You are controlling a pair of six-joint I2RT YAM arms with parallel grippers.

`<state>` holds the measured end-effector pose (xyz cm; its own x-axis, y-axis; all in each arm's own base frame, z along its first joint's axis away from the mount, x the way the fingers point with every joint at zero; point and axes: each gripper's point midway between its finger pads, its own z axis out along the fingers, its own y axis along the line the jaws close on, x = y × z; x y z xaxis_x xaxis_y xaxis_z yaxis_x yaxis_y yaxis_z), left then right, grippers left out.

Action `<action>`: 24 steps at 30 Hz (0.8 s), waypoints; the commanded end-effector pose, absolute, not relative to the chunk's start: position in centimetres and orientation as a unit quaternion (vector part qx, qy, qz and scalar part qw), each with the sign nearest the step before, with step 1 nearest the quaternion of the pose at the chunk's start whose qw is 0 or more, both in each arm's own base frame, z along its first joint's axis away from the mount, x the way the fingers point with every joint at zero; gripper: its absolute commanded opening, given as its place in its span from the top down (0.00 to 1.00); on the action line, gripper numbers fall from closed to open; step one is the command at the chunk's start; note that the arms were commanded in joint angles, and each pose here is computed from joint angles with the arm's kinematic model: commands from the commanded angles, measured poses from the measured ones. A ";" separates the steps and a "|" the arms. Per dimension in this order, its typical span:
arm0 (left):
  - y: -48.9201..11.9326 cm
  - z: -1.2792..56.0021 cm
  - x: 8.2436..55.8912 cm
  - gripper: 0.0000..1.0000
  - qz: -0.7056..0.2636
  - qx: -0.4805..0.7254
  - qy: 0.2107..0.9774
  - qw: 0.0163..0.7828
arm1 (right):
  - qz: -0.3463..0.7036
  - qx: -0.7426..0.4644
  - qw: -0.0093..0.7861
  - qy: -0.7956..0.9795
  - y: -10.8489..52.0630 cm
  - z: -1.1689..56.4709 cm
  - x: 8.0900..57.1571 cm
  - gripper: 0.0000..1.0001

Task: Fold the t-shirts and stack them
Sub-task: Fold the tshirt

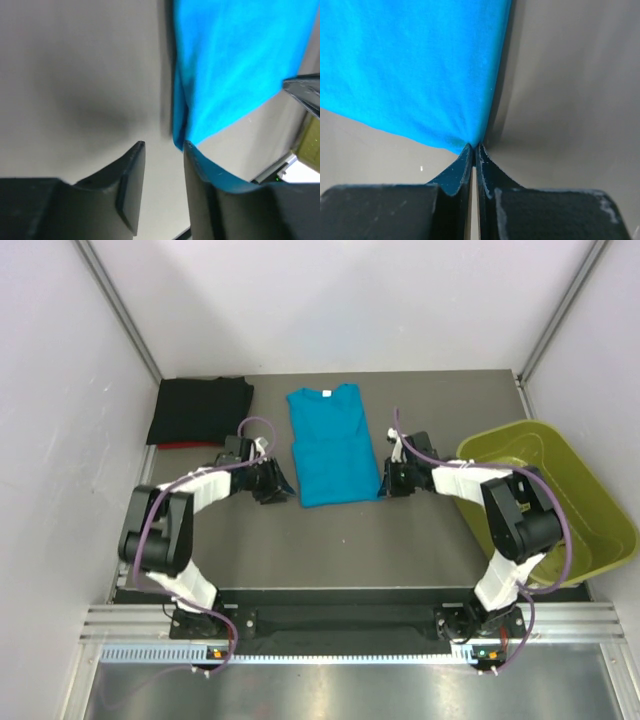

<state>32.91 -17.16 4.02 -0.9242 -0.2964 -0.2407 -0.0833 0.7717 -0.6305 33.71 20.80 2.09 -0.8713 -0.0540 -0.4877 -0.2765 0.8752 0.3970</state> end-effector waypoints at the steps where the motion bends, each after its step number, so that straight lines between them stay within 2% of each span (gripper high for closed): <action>1: -17.2 7.1 32.3 0.56 -0.343 -0.081 0.911 0.217 | 0.220 -0.077 0.210 0.950 19.8 1.0 30.7 1.00; 3: -17.8 7.3 32.0 0.52 -0.363 -0.064 0.904 0.216 | 0.222 -0.073 0.209 0.950 19.6 1.1 30.2 1.00; 7: -19.3 6.2 31.1 0.50 -0.401 -0.044 0.896 0.185 | 0.230 -0.059 0.207 0.949 19.7 1.2 29.6 1.00; 12: -19.5 4.0 30.7 0.49 -0.392 -0.051 0.903 0.169 | 0.229 -0.050 0.212 0.949 19.4 0.9 29.1 0.97; 19: -19.8 2.6 31.3 0.52 -0.394 -0.051 0.903 0.161 | 0.231 -0.047 0.207 0.949 19.3 0.4 28.6 0.95; 20: -19.8 2.3 31.2 0.67 -0.392 -0.052 0.905 0.156 | 0.231 -0.048 0.207 0.949 19.3 0.5 28.5 0.95; 21: -19.7 2.1 31.3 0.77 -0.388 -0.053 0.907 0.155 | 0.231 -0.048 0.207 0.950 19.2 0.5 28.5 1.00; 23: -19.1 1.3 30.7 1.00 -0.367 -0.065 0.918 0.135 | 0.226 -0.047 0.205 0.951 19.0 0.5 28.4 1.00; 24: -19.0 1.3 30.7 1.00 -0.360 -0.067 0.921 0.133 | 0.223 -0.046 0.204 0.952 18.8 0.4 28.2 1.00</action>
